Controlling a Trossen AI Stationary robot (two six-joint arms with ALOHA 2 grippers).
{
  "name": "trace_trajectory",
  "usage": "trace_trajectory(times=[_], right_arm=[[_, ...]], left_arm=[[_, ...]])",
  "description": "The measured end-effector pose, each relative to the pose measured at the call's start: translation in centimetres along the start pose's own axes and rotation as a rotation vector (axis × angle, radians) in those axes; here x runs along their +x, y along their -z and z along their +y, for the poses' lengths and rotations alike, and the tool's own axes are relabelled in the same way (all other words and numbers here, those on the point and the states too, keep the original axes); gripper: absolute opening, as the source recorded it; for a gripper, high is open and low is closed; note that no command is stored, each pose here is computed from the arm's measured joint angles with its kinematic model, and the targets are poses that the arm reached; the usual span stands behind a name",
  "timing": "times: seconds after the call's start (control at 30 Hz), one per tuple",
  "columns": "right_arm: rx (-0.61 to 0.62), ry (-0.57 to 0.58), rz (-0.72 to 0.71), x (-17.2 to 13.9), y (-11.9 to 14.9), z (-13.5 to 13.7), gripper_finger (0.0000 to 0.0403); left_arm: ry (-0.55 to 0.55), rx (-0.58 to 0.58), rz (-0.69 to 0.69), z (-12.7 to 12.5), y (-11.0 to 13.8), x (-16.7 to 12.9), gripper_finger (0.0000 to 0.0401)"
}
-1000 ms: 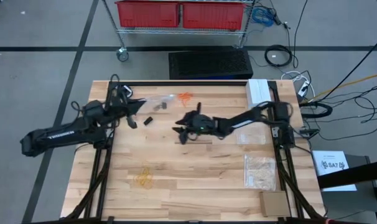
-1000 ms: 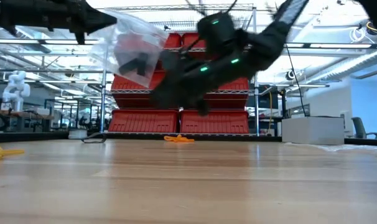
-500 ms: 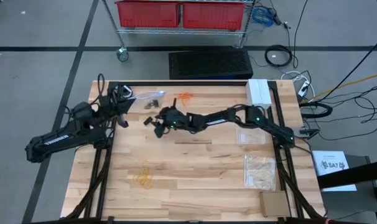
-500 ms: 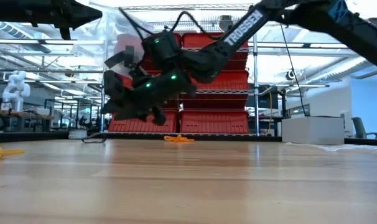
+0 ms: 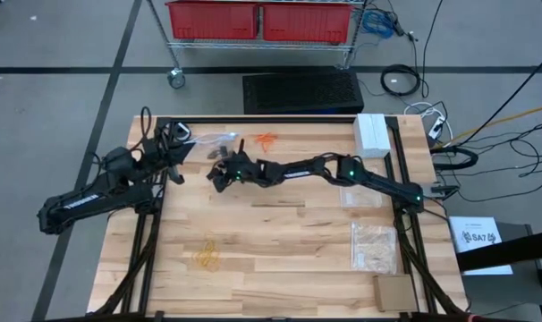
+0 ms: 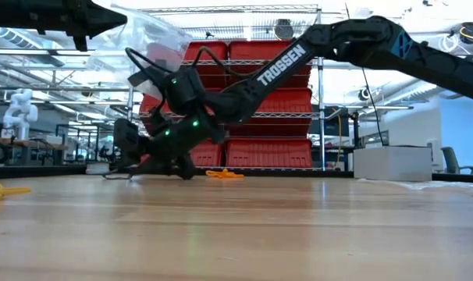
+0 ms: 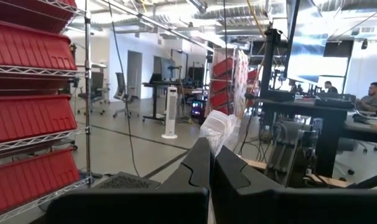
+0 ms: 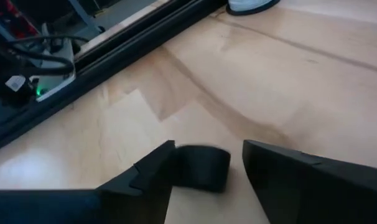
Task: Sort rubber bands
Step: Put the black rubber band on the zip bag
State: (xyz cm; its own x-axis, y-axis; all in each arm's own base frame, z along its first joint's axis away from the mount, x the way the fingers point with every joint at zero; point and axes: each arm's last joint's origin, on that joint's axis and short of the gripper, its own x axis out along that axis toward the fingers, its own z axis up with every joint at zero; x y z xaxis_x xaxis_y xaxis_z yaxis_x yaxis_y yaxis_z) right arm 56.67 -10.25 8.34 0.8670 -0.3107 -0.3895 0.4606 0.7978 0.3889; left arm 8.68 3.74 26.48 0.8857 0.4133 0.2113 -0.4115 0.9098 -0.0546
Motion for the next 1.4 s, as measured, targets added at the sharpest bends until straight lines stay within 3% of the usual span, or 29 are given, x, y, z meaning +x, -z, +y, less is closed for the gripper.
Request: trace_trajectory(times=[0.1, 0.3, 0.5, 0.73, 0.87, 1.03, 1.4], right_arm=[[-0.018, -0.003, 0.000, 0.0, 0.0, 0.0, 0.0133], [-0.094, -0.039, 0.038, 0.0, 0.5, 0.3, 0.0012], [-0.164, -0.086, 0.091, -0.7, 0.6, 1.6, 0.0003], [-0.316, -0.165, 0.187, -3.9, 0.1, 7.0, 0.0002], [-0.425, -0.204, 0.232, -7.0, -0.8, 10.6, 0.0001], [-0.562, -0.252, 0.215, -11.8, -3.9, 14.5, 0.0001], [-0.863, -0.042, 0.039, -22.2, -11.4, 18.1, 0.0000]], left_arm=[[0.000, 0.000, 0.000, 0.0, 0.0, 0.0, 0.0000], [0.000, 0.000, 0.001, 0.0, 0.0, 0.0, 0.0000], [-0.001, 0.002, 0.027, 0.0, 0.3, 0.0, 0.0000], [-0.001, -0.023, 0.057, 0.0, 0.5, 0.0, 0.0000], [0.006, -0.024, 0.058, 0.0, 0.6, 0.0, 0.0000], [0.045, -0.025, 0.070, -0.1, 0.7, 0.0, 0.0000], [0.163, -0.059, 0.168, -0.5, 1.6, 0.5, 0.0000]])
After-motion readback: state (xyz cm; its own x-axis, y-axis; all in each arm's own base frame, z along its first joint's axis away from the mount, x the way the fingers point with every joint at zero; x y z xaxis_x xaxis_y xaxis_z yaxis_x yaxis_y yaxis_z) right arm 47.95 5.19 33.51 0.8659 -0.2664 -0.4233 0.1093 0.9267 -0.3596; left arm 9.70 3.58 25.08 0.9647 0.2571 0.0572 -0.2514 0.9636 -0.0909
